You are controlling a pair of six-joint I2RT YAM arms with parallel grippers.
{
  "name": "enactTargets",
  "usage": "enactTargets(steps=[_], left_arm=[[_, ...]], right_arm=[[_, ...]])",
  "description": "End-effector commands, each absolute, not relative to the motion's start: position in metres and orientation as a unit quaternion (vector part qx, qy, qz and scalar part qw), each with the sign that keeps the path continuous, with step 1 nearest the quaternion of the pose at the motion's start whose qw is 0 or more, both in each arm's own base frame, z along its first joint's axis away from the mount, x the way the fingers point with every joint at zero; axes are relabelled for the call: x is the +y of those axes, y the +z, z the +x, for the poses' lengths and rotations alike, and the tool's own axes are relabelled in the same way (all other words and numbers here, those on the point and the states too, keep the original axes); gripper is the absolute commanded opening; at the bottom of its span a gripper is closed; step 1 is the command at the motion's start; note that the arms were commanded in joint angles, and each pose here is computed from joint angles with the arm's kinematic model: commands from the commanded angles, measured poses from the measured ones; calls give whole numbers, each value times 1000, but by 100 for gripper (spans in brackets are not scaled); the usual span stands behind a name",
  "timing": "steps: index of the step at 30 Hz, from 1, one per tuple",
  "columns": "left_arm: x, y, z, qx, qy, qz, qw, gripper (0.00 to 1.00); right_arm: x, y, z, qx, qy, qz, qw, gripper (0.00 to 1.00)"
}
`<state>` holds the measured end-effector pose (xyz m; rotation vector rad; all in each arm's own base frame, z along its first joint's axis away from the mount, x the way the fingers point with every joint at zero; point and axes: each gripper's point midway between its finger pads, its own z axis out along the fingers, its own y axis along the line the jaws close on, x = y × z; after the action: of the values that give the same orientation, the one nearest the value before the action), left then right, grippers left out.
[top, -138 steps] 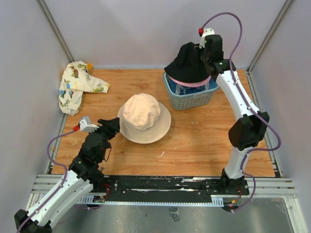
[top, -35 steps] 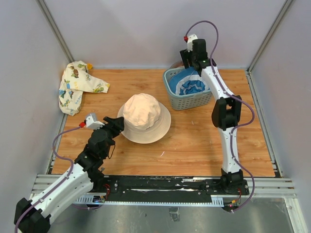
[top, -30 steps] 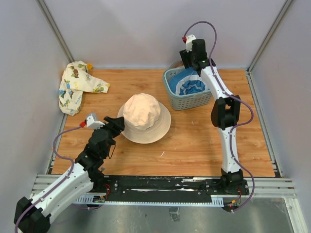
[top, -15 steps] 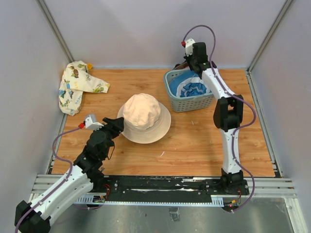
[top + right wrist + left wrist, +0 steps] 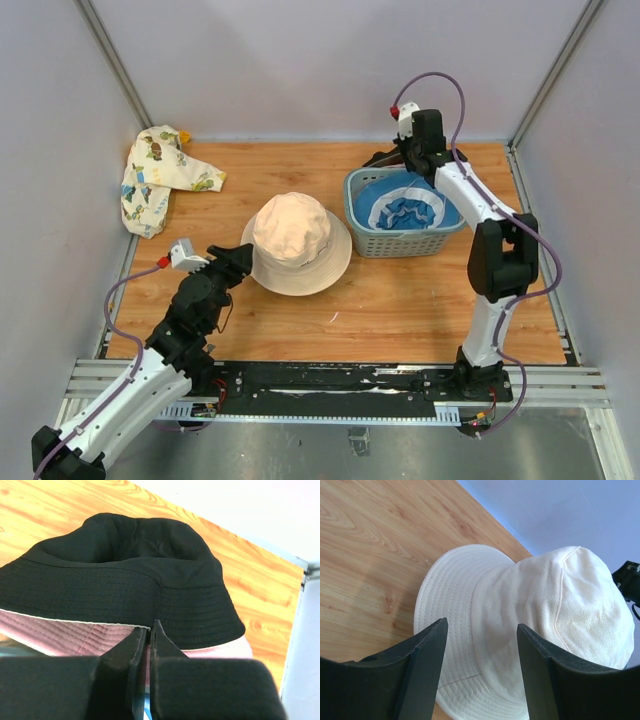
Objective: Stack the hats
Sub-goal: Pick up the hat from the center of the board.
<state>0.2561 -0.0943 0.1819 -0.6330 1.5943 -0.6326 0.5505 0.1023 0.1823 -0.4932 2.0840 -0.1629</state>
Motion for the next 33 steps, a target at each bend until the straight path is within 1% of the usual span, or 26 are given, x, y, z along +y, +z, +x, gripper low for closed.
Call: enactTargets(steps=[1, 5, 8, 13, 20, 27, 33], left_arm=[[-92, 184, 254, 691, -272, -270, 613, 62], [-91, 187, 254, 691, -269, -267, 616, 62], [-90, 189, 254, 690, -265, -266, 618, 62], [-90, 191, 256, 692, -259, -264, 620, 62], [-92, 195, 261, 694, -251, -258, 623, 62], [-95, 197, 263, 695, -256, -255, 622, 62], [-98, 200, 262, 693, -268, -251, 621, 61]], right_arm=[[80, 225, 531, 839, -85, -152, 515, 0], [72, 259, 523, 824, -99, -129, 543, 1], [69, 282, 532, 812, -109, -117, 561, 1], [64, 303, 543, 793, -124, -96, 589, 0], [57, 354, 540, 748, -135, -69, 647, 0], [66, 424, 510, 702, -117, -68, 700, 1], [87, 446, 467, 682, -113, -83, 717, 1]])
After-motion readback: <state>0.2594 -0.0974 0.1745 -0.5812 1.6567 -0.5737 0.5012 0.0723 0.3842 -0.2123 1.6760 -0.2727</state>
